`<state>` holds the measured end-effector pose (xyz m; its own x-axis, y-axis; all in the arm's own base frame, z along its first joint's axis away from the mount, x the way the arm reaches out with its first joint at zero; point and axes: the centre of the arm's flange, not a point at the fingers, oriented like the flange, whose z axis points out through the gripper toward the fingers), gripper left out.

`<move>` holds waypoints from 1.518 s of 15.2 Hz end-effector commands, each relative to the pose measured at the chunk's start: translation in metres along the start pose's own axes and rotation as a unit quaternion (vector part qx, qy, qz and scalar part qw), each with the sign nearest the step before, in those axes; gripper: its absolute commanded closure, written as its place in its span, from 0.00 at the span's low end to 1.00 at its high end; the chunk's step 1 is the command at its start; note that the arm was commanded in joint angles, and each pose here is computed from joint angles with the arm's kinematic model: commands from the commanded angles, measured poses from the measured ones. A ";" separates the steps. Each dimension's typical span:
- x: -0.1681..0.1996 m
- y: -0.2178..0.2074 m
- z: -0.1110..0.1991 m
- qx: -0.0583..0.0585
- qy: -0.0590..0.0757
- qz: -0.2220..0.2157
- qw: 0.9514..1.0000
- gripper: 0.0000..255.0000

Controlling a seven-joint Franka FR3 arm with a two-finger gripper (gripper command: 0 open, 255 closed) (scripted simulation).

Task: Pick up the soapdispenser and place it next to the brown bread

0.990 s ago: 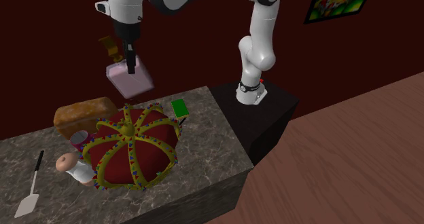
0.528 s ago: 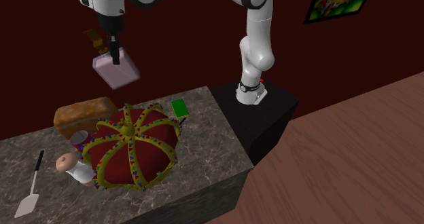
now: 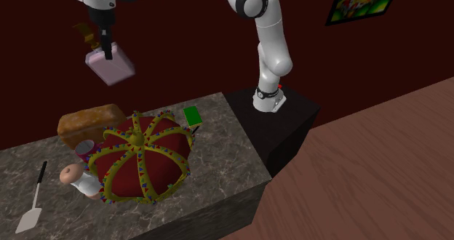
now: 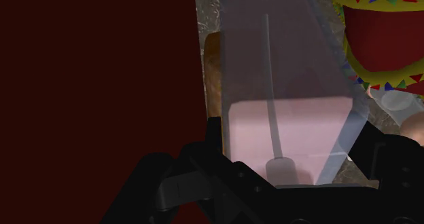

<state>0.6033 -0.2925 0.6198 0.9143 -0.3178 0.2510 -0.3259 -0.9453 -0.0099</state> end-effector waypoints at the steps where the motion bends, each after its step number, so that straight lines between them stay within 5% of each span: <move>1: 0.001 0.005 0.010 0.000 0.001 -0.001 1.000 1.00; 23: -0.028 0.006 0.122 0.000 0.001 -0.001 1.000 1.00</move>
<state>0.6055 -0.2985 0.4998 0.9147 -0.3168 0.2510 -0.3248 -0.9457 -0.0098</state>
